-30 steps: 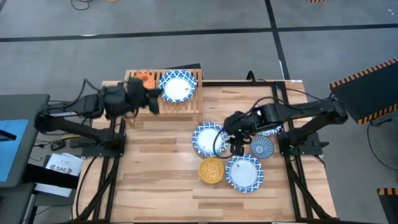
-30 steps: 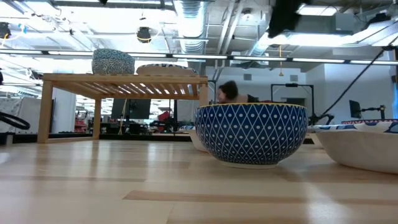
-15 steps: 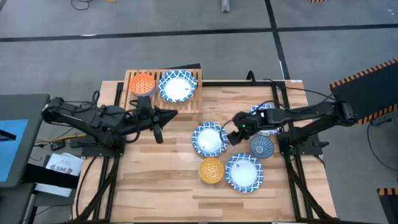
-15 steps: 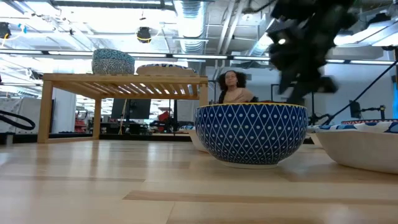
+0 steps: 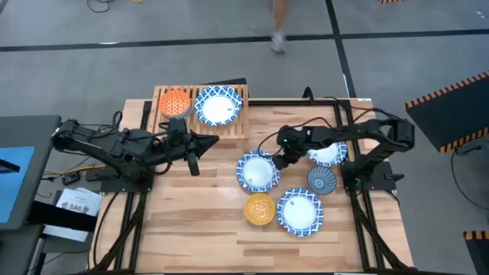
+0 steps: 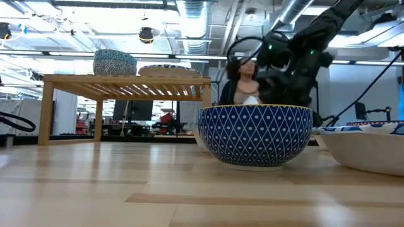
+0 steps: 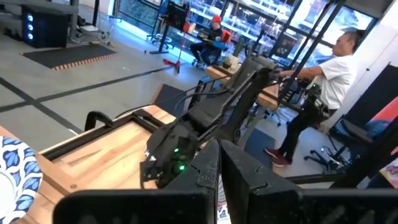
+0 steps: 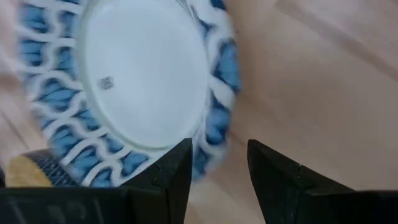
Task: Place and stack bowls onto a shelf
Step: Stack the large white bowl on top of the white bowl on the shelf
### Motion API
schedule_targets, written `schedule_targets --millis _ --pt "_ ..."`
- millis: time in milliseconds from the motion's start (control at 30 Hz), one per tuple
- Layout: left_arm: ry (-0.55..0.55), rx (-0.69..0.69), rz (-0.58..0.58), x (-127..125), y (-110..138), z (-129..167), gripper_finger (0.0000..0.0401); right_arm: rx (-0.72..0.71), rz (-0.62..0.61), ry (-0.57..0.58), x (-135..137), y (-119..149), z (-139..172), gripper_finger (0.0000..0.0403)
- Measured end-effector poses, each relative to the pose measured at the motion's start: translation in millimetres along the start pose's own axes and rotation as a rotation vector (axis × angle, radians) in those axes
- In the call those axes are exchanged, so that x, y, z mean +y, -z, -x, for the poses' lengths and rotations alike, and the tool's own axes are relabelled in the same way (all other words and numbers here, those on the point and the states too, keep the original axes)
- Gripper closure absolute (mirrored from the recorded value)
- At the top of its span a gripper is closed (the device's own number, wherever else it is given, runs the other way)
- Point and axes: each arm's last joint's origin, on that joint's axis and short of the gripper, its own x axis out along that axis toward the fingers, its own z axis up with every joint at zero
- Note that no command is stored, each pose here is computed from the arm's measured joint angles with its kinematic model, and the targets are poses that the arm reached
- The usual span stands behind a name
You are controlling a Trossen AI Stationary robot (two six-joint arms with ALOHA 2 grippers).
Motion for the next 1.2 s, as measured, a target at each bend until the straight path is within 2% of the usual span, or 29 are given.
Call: schedule_targets --millis 400,500,633,767,1100,1200 --pt "0.000 -0.010 0.003 -0.3 -1.0 0.0 0.0401 0.003 0.046 -0.068 2.6 -4.8 -13.5 0.0230" --pt "-0.003 -0.009 0.001 -0.1 -0.8 0.0 0.0401 -0.006 0.049 -0.075 4.0 -4.7 -9.4 0.0253" --pt "-0.011 -0.009 -0.003 0.2 -0.6 0.0 0.0401 -0.029 0.060 -0.096 7.9 -4.5 1.4 0.0312" --pt "-0.010 -0.011 -0.003 0.1 -0.8 0.0 0.0401 -0.066 0.087 -0.137 14.7 -2.8 19.2 0.0380" --pt "-0.007 -0.019 0.004 -0.2 -1.8 0.2 0.0401 -0.107 0.133 -0.309 27.1 26.9 99.7 0.0382" --pt "-0.011 -0.026 0.008 -0.1 -2.5 0.1 0.0401 -0.062 0.133 -0.418 32.9 40.9 118.8 0.0382"
